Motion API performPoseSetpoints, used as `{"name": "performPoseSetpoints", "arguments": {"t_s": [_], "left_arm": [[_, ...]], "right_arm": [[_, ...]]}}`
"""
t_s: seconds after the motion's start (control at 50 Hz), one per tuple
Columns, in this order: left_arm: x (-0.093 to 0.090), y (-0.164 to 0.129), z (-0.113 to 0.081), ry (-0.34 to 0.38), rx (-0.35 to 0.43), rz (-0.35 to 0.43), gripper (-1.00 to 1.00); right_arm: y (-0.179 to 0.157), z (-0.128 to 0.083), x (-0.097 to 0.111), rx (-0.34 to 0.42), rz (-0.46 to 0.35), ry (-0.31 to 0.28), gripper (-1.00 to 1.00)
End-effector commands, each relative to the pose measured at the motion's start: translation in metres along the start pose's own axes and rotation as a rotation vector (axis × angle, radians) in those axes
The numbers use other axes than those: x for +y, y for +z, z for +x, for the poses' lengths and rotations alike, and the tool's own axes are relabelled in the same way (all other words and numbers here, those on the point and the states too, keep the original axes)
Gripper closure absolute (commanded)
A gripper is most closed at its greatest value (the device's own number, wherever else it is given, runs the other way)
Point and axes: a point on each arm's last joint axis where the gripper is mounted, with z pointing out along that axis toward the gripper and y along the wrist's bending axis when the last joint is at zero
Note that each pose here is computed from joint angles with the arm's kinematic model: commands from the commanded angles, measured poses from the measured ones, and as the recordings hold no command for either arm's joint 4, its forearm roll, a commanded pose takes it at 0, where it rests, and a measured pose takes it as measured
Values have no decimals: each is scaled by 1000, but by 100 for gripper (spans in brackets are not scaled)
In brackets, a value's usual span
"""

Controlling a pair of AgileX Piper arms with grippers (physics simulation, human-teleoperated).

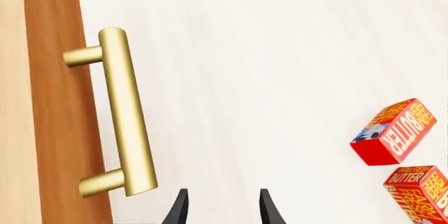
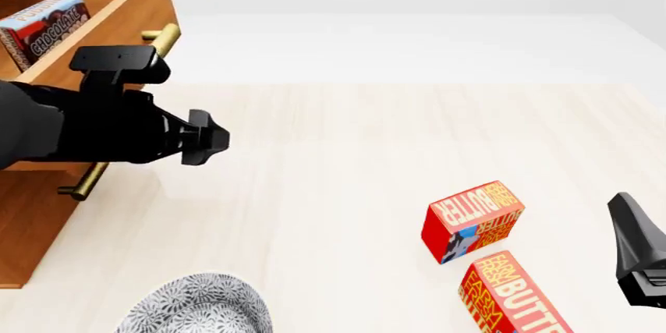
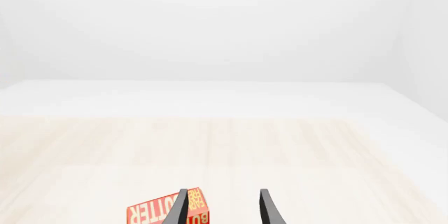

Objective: Put the chocolate pudding in the top drawer of the cabinet and close it.

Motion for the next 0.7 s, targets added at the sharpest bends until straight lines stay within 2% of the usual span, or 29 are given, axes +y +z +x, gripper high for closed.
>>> {"name": "performPoseSetpoints", "arguments": {"t_s": [0.02,0.22,0.54,0.6,0.62,0.7], "left_arm": [[5,-3,3,-29,-20,-9,-100],[14,3,9,-62,-19,-38,-100],[33,-5,8,-109,-53,-93,-100],[41,-9,7,-100,-65,-124,-100],[37,-7,8,-107,-58,-108,-100],[43,-7,7,-105,-62,-127,-100]], "right_arm": [[0,0,0,0,1,0,-100],[0,0,0,0,1,0,-100],[0,0,0,0,1,0,-100],[0,0,0,1,1,0,-100],[0,0,0,0,1,0,-100],[0,0,0,0,1,0,-100]]}}
